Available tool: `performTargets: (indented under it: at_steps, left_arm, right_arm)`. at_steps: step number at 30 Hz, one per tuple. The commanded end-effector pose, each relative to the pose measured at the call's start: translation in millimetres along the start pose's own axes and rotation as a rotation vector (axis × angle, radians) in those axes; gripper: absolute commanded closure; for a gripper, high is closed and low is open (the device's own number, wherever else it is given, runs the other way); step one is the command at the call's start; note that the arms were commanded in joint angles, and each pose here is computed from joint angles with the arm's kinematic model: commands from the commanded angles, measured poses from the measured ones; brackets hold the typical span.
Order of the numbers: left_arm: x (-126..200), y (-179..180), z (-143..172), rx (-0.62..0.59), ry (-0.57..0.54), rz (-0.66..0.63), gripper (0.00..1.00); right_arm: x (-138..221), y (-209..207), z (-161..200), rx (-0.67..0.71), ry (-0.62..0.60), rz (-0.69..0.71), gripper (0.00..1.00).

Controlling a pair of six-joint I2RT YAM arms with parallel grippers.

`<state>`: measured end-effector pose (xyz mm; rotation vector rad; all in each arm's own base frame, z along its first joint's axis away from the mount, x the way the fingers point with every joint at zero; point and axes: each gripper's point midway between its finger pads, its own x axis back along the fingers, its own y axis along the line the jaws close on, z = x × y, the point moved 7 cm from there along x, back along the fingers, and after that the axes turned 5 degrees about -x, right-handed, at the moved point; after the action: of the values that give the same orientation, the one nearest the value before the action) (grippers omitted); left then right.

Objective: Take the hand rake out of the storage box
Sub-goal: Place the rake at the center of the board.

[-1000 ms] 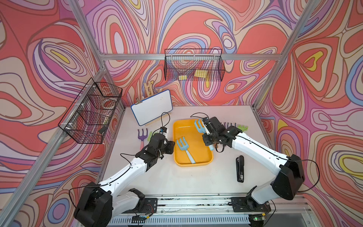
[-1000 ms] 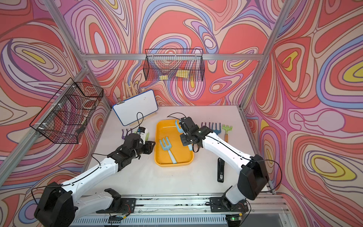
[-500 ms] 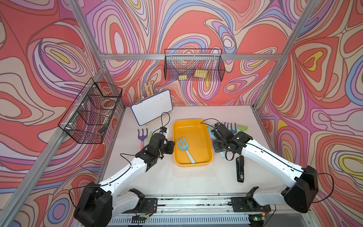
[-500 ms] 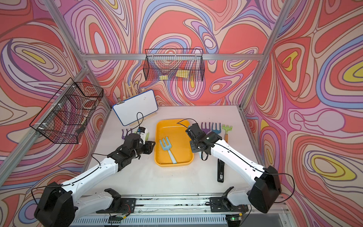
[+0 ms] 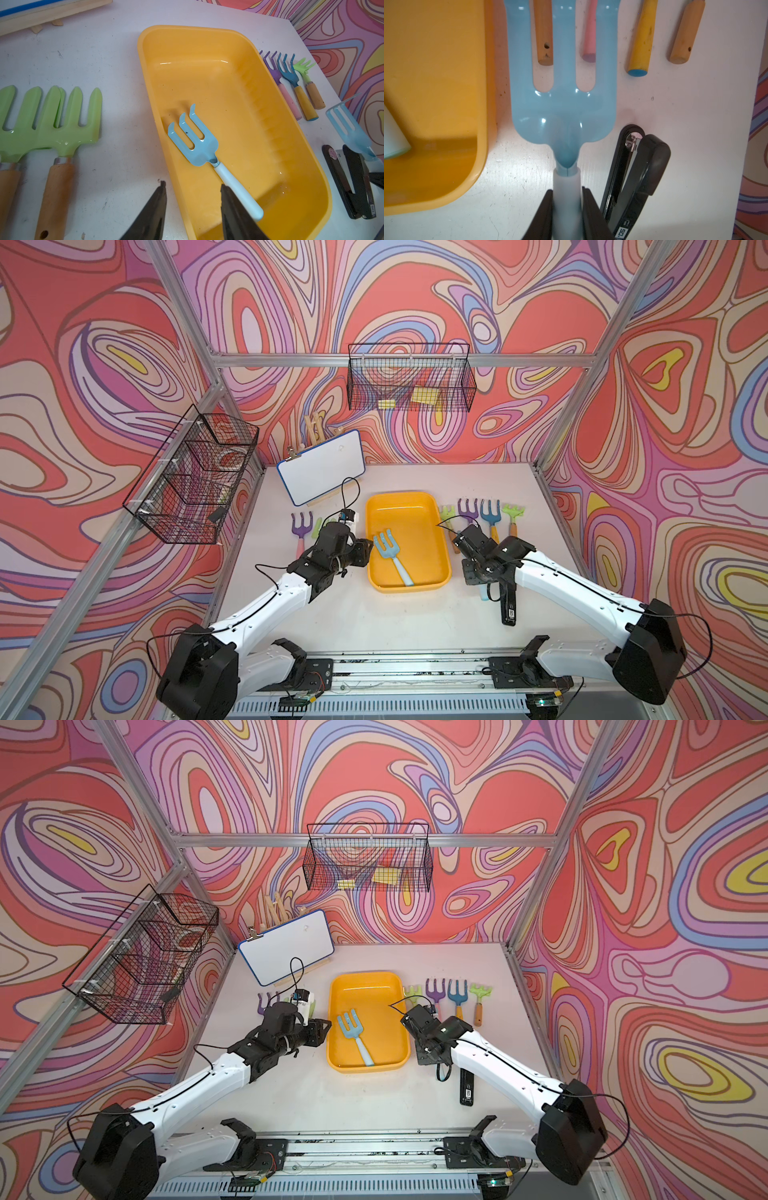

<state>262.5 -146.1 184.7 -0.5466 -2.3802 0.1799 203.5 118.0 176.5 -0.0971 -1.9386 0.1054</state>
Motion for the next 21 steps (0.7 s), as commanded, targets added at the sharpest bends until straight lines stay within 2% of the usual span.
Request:
performTargets:
  at_steps: [1, 21]
  left_arm:
    - [-3.4, -4.4, -1.5, 0.008, 0.000, 0.027, 0.53]
    - [2.1, -2.0, -1.2, 0.000, -0.013, 0.004, 0.53]
  right_arm:
    - [-3.0, 4.8, -0.3, -0.037, -0.008, -0.027, 0.81]
    - [-32.1, 13.9, 6.3, -0.006, 0.083, 0.022, 0.80]
